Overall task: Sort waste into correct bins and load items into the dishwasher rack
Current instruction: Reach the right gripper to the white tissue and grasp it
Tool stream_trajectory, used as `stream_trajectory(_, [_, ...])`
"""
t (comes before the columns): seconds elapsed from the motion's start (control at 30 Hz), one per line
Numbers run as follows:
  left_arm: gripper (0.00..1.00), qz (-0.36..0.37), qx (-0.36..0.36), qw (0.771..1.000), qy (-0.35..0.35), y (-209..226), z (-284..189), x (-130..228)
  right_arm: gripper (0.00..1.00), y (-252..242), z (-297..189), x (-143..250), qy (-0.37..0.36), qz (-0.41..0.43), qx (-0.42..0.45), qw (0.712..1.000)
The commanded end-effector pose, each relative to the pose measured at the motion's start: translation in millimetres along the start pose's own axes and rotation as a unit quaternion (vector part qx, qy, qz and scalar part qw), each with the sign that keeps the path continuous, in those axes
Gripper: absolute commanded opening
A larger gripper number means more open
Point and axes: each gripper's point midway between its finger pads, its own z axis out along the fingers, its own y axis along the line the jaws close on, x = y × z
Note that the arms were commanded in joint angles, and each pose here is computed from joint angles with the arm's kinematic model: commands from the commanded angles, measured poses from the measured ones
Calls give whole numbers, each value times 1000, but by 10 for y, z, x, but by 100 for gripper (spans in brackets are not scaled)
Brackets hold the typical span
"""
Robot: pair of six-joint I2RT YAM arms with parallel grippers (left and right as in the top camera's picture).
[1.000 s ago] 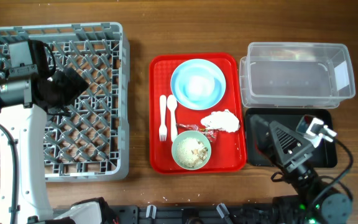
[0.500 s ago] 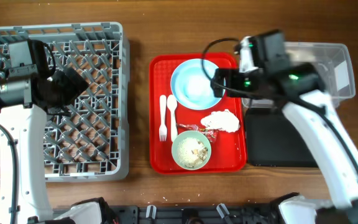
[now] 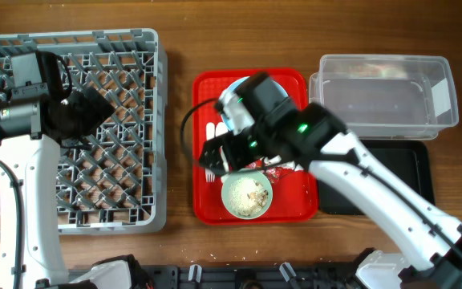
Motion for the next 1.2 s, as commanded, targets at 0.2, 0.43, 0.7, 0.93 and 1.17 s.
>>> stream_trajectory(0.2, [100, -9, 5, 1000, -9, -6, -57, -38, 100, -175, 45, 21, -16, 57, 84, 995])
stream_trajectory(0.43, [100, -9, 5, 1000, -9, -6, -57, -38, 100, -529, -442, -92, -59, 97, 140, 984])
stream_trajectory(0.7, [100, -9, 5, 1000, -9, -6, -57, -38, 86, -1492, -641, 155, -83, 217, 291, 928])
stream_trajectory(0.93, [100, -9, 5, 1000, -9, -5, -57, -39, 28, -2066, -153, 329, -25, 284, 320, 904])
stream_trajectory(1.17, [100, -9, 5, 1000, -9, -6, -57, -38, 39, -2320, 549, 581, 82, 270, 313, 907])
